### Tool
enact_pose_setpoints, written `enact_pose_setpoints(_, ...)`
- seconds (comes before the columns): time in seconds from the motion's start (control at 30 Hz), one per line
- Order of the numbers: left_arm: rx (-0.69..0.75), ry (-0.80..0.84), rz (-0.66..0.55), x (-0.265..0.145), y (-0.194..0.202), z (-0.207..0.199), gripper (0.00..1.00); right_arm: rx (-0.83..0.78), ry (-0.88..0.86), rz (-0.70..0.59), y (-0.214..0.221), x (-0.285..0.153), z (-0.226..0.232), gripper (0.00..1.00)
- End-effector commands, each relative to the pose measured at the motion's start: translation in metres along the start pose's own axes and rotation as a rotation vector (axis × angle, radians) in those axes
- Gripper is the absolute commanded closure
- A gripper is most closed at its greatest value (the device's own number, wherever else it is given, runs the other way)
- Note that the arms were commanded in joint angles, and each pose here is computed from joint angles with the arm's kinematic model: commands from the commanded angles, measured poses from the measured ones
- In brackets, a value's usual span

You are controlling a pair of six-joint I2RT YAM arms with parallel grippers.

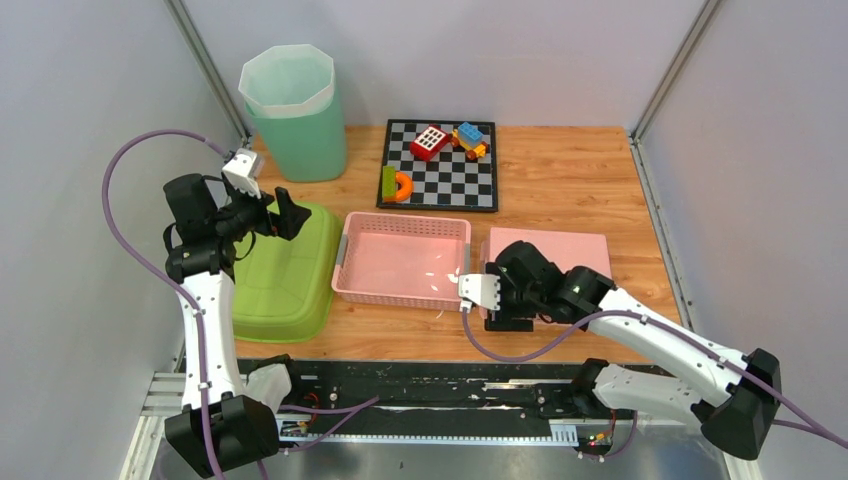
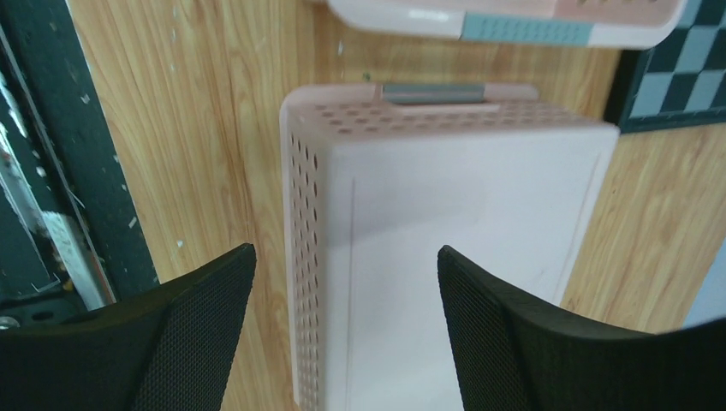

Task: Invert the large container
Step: Move the container to the corner of the board.

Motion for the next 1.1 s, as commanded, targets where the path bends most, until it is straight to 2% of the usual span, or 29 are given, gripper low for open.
enact_pose_setpoints(0.0, -0.011, 0.018, -0.007, 0.001, 0.002, -0.001, 0.00, -0.028, 0.027, 0.182, 0.040, 0.003, 0.007, 0.20)
enact_pose_setpoints(0.3, -0.010, 0.017, -0.004, 0.001, 0.002, -0.001, 0.00, -0.018, 0.017, 0.307, 0.071, 0.023, 0.006, 0.20)
enact_pose_setpoints(0.47, -0.016, 0.024, 0.001, 0.003, 0.004, 0.000, 0.00, 0.013, 0.019, 0.353, 0.091, 0.028, 0.001, 0.25)
enact_pose_setpoints(0.73, -0.024, 0.026, 0.006, 0.005, 0.005, 0.001, 0.00, 0.098, 0.041, 0.371, 0.126, 0.022, -0.021, 0.37)
enact_pose_setpoints(1.07, -0.026, 0.029, 0.006, 0.005, 0.005, 0.000, 0.00, 0.156, 0.035, 0.374, 0.169, 0.026, -0.045, 0.41)
Point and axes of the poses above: each gripper's point midway between its finger pads, its own x axis out along the fingers, its own z axis along the line the jaws close on, y = z × x, the point moved 2 cm from there along -x, back along the fingers, and after that the axes turned 3 degrees about -x, right-handed, at the moved point
